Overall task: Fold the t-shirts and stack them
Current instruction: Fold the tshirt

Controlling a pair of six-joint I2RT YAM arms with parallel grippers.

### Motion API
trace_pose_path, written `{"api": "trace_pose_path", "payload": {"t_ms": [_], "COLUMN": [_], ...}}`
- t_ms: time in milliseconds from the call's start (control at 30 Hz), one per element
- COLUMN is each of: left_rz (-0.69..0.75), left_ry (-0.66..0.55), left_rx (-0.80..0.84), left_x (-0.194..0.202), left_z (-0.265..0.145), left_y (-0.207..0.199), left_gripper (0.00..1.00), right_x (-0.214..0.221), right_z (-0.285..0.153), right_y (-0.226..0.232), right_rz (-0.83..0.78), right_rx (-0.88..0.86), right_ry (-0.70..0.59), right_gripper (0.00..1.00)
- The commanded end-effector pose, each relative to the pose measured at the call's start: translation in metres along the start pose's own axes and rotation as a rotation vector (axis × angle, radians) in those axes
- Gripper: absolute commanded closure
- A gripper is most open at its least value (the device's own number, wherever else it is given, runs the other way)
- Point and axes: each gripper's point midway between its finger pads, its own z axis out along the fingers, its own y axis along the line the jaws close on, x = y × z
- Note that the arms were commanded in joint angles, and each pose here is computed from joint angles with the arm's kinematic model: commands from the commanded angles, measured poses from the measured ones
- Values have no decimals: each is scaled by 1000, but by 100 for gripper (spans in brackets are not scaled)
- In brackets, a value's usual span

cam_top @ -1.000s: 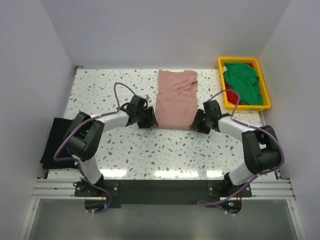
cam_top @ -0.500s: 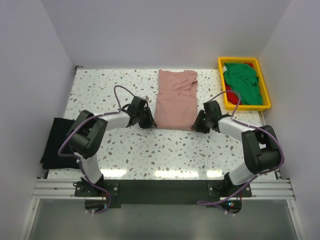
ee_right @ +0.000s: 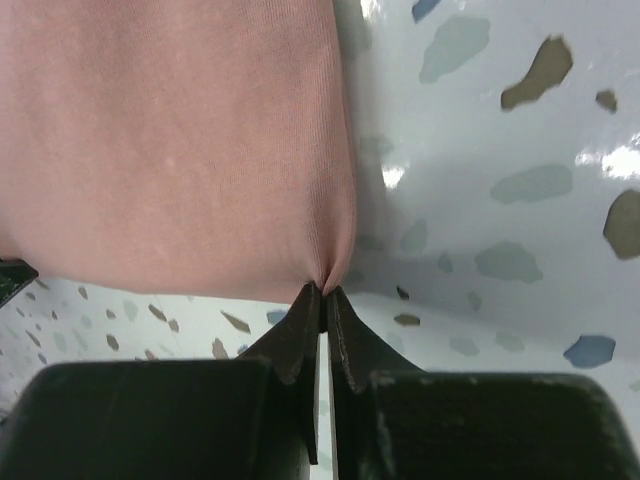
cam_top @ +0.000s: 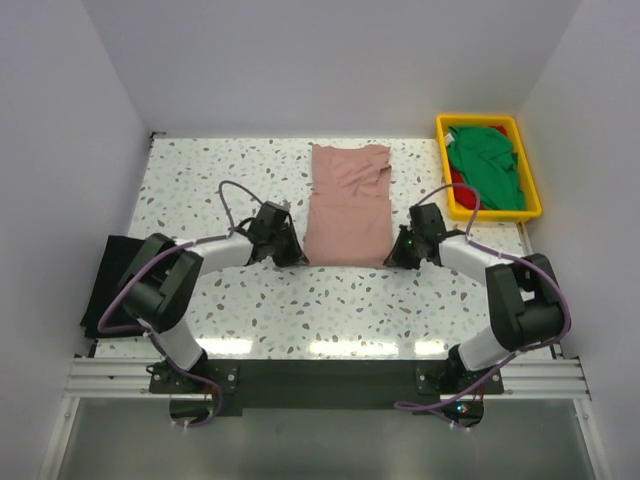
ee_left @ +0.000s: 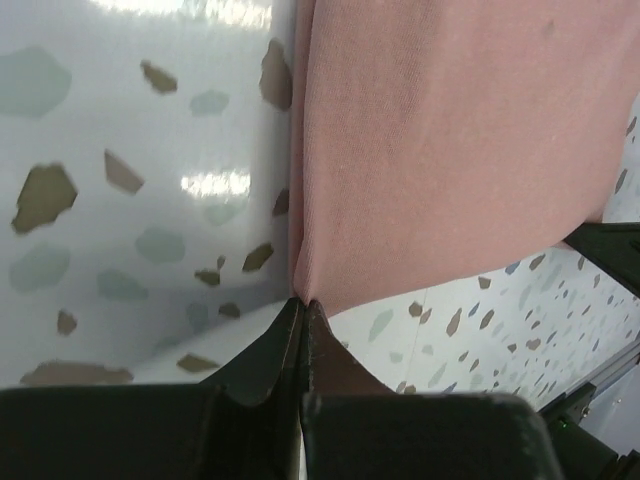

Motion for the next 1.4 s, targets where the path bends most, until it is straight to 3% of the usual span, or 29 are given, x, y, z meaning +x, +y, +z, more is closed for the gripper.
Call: {"api": "trace_pose_path", "payload": {"t_ms": [0, 333, 533, 633, 667, 800, 933, 1067, 1233, 1367], "left_rz": [-25, -16, -21, 6, 25, 102, 146, 141, 129, 143], "left_ry": [-13, 50, 121, 111, 80, -39, -135, -199, -249, -257], "left_rx": [-34, -81, -57, -36, -7, -31, 58, 69, 31, -6], "left_x": [15, 82, 115, 109, 96, 50, -11, -86, -151, -188], "left_z": [-22, -65, -77, -85, -91, -114, -117, -83, -32, 8], "left_y": [12, 42, 48, 39, 25, 2, -32, -64, -74, -69], "left_gripper": [100, 100, 100, 76, 66, 55, 65, 79, 90, 95], "right_x": [18, 107, 129, 122, 119, 86, 14, -60, -133, -160], "right_z": [-19, -54, -68, -74, -77, -100, -115, -96, -54, -13], "right_y": [3, -23, -18, -15, -14, 2, 42, 72, 93, 95], "right_rz": [-46, -73, -66, -73, -82, -132, -169, -188, -154, -130], "right_rx": [-59, -97, -140, -128, -126, -124, -150, -105, -99, -102], "right_ry": [43, 223, 256, 237, 227, 111, -109, -246, -278, -250], "right_gripper": [100, 100, 95, 77, 65, 48, 49, 53, 61, 64]}}
